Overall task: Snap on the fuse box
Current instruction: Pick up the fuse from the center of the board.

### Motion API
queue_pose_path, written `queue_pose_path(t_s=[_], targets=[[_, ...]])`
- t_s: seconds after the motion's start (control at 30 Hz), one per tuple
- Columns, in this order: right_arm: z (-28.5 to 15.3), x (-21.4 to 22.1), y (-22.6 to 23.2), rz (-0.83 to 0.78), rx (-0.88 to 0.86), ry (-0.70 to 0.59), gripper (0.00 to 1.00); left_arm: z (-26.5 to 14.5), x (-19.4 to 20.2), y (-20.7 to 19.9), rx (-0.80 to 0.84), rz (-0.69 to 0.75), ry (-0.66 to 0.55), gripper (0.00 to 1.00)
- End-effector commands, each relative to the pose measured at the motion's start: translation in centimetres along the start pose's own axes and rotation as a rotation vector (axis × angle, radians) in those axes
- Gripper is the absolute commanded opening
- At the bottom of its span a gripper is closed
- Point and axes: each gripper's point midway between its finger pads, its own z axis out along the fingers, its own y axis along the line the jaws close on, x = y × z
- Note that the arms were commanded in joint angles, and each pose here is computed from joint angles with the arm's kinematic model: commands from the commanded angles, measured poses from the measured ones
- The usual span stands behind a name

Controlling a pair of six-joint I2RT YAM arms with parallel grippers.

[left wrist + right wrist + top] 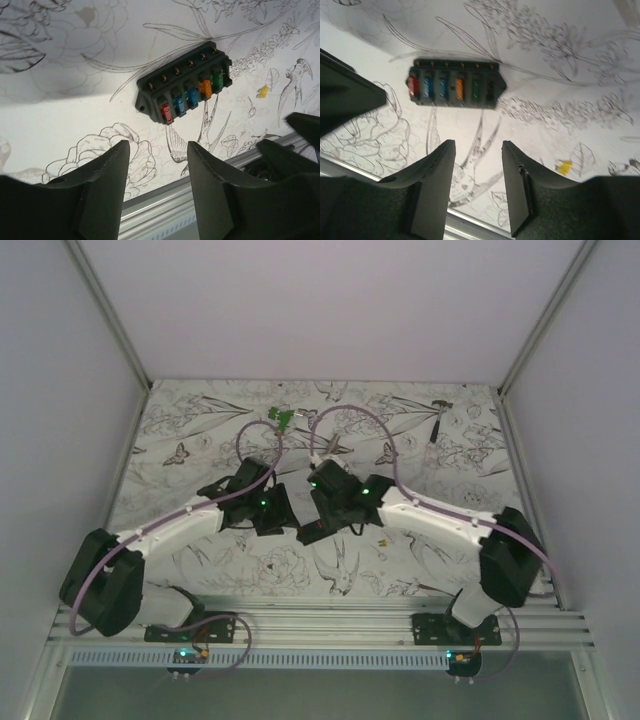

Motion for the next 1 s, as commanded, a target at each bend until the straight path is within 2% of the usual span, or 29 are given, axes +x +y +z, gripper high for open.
queue_pose_path(t_s=[0.0, 0.2, 0.4, 0.5, 0.6, 0.8, 0.97], targets=[[-1.8, 2.5, -4.5, 0.06, 0.12, 0.01, 0.51, -1.0, 1.0, 2.2, -0.062, -0.003, -0.01, 0.55], [-1.6, 7.8, -9.0, 0.196, 0.204, 0.067, 0.61, -2.8, 1.1, 2.1, -0.034, 0.019, -0.054, 0.65], [-0.5, 10.2, -10.7, 0.253, 0.197, 0.085, 0.61, -3.3, 1.5, 2.4, -0.025, 0.019, -0.059, 0.7], [0.2, 10.6, -10.9, 0.283, 0.18, 0.082, 0.6, -3.4, 1.8, 2.5, -0.021, 0.013, -0.054, 0.71], [0.7, 11.0, -11.9, 0.304, 0.221, 0.074, 0.55, -3.5, 2.1, 2.7, -0.021, 0.005, -0.055, 0.72], [0.6, 8.3, -12.6, 0.326, 0.253, -0.03, 0.54, -3.7, 2.3, 2.9, -0.02, -0.006, -0.062, 0.75], [1.8, 8.4, -13.7, 0.302, 0.345, 0.01, 0.54, -3.8, 2.2, 2.9, -0.02, -0.006, -0.068, 0.8]])
